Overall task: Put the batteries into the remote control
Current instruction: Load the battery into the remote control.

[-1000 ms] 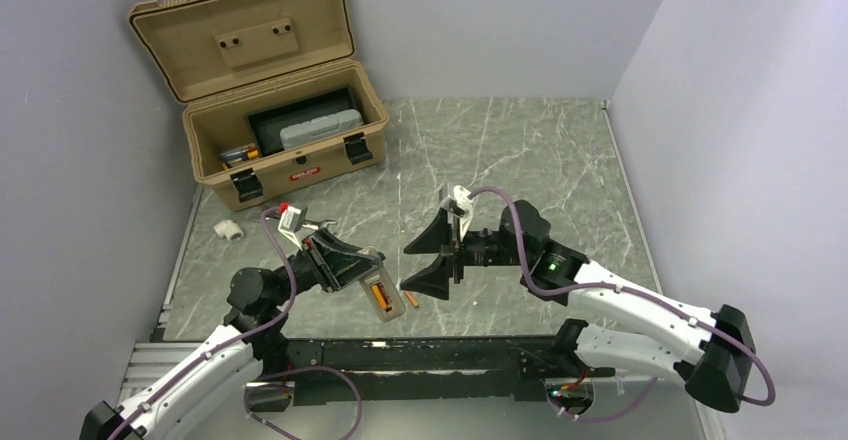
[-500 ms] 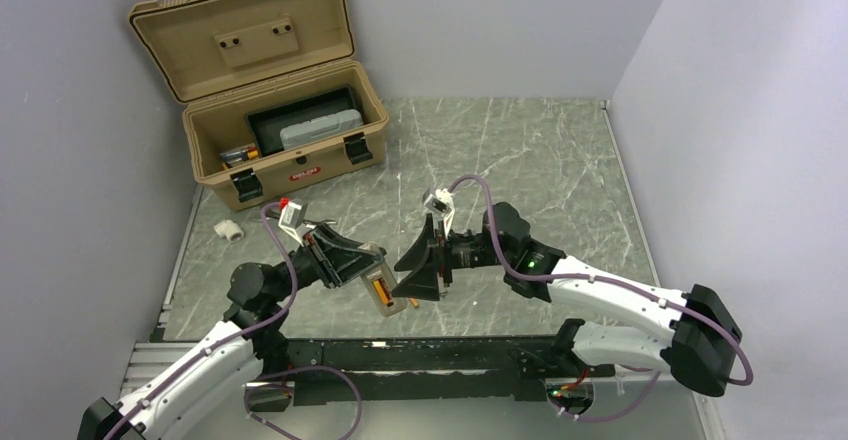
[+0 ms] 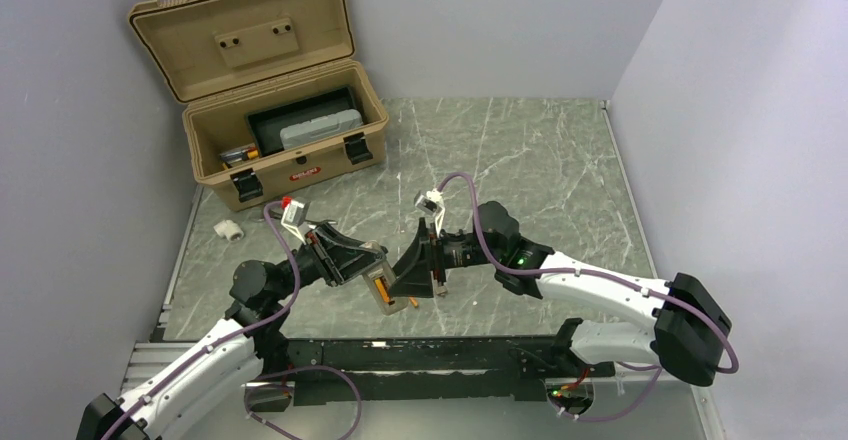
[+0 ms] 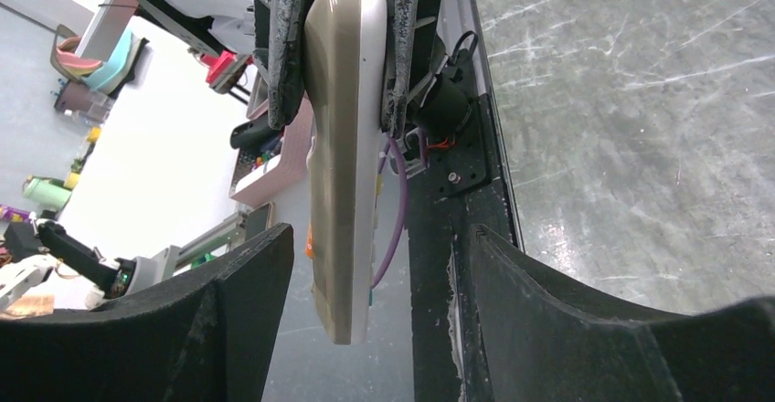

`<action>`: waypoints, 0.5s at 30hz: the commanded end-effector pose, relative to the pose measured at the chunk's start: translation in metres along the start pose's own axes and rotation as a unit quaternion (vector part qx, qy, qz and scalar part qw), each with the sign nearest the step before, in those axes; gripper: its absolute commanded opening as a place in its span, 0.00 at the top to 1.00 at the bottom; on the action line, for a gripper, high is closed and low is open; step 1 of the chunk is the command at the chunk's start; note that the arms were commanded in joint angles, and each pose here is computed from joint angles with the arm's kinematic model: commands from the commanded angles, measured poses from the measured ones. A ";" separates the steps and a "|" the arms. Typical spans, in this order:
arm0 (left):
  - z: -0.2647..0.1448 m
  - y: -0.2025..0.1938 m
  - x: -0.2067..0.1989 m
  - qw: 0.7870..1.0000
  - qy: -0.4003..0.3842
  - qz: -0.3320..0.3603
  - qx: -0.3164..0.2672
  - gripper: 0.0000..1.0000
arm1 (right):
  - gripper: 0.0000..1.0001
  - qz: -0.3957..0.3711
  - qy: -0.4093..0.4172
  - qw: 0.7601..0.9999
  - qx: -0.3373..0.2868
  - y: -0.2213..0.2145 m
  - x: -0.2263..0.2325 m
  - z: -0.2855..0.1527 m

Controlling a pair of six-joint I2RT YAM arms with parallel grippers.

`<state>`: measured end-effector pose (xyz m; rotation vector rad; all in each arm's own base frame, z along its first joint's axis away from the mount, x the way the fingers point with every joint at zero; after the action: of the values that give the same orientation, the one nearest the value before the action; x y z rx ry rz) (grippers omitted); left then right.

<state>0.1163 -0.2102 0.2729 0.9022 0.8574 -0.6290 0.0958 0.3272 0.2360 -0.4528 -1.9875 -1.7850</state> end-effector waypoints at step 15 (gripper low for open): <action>0.009 0.016 -0.020 0.999 -0.006 0.044 -0.018 1.00 | 0.40 -0.025 0.033 0.999 -0.017 0.021 0.010 0.010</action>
<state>0.1225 -0.2107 0.2762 0.9278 0.8789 -0.5710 0.0958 0.3306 0.2307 -0.4492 -1.9915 -1.7519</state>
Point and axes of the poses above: each gripper's point midway between its finger pads, its own z axis out along the fingers, its own x axis along the line the jaws close on, y = z × x, the point moved 3 cm from there along -z, back along the fingers, and after that the axes turned 10 degrees about -z, right-handed, at the moved point
